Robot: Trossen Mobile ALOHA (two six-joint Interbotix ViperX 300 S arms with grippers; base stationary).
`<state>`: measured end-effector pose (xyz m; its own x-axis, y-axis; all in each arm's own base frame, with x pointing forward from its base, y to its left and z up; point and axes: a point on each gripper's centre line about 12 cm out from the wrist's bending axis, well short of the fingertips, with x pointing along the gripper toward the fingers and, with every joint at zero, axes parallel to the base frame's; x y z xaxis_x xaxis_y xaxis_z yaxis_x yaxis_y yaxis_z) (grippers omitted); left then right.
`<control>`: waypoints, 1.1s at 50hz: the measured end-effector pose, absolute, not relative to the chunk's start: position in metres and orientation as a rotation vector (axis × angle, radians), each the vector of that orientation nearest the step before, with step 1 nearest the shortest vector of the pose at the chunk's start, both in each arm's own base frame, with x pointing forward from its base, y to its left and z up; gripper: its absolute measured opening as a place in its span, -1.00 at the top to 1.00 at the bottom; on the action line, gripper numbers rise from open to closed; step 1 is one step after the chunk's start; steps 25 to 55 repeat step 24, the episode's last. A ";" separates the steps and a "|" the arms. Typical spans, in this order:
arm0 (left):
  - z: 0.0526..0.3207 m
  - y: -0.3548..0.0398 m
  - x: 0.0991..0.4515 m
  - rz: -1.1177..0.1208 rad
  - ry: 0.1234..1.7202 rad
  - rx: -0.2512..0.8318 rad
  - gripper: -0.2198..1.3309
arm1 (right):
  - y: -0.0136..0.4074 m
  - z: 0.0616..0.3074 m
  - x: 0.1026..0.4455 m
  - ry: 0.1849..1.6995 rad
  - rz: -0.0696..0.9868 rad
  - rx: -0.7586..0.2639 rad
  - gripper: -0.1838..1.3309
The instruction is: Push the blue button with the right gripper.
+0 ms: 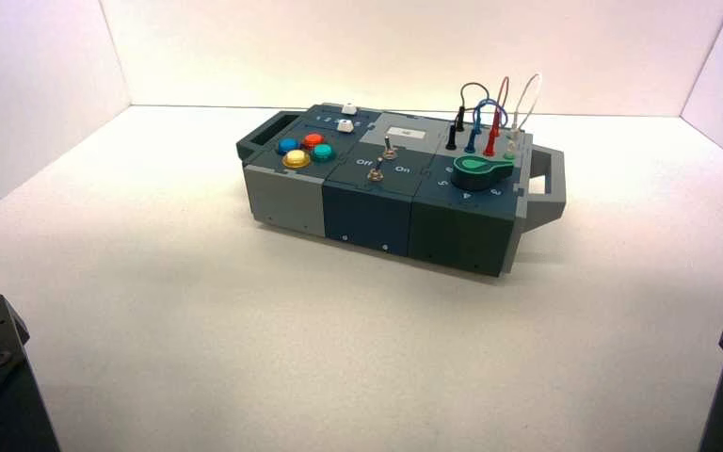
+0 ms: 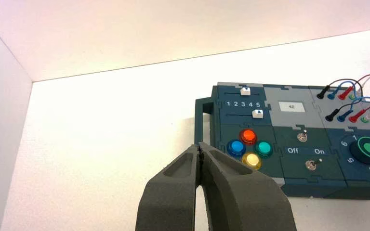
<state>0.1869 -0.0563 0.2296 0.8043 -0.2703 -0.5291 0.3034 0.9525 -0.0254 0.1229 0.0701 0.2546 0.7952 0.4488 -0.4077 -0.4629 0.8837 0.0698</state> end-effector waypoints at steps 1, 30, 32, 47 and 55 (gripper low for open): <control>0.230 -0.056 0.187 -0.308 0.555 0.063 0.93 | 0.070 0.254 0.123 0.430 0.490 -0.033 0.94; 0.232 -0.056 0.187 -0.306 0.546 0.061 0.93 | 0.078 0.247 0.130 0.488 0.499 0.006 0.94; 0.232 -0.056 0.187 -0.306 0.546 0.061 0.93 | 0.078 0.247 0.130 0.488 0.499 0.006 0.94; 0.232 -0.056 0.187 -0.306 0.546 0.061 0.93 | 0.078 0.247 0.130 0.488 0.499 0.006 0.94; 0.232 -0.056 0.187 -0.306 0.546 0.061 0.93 | 0.078 0.247 0.130 0.488 0.499 0.006 0.94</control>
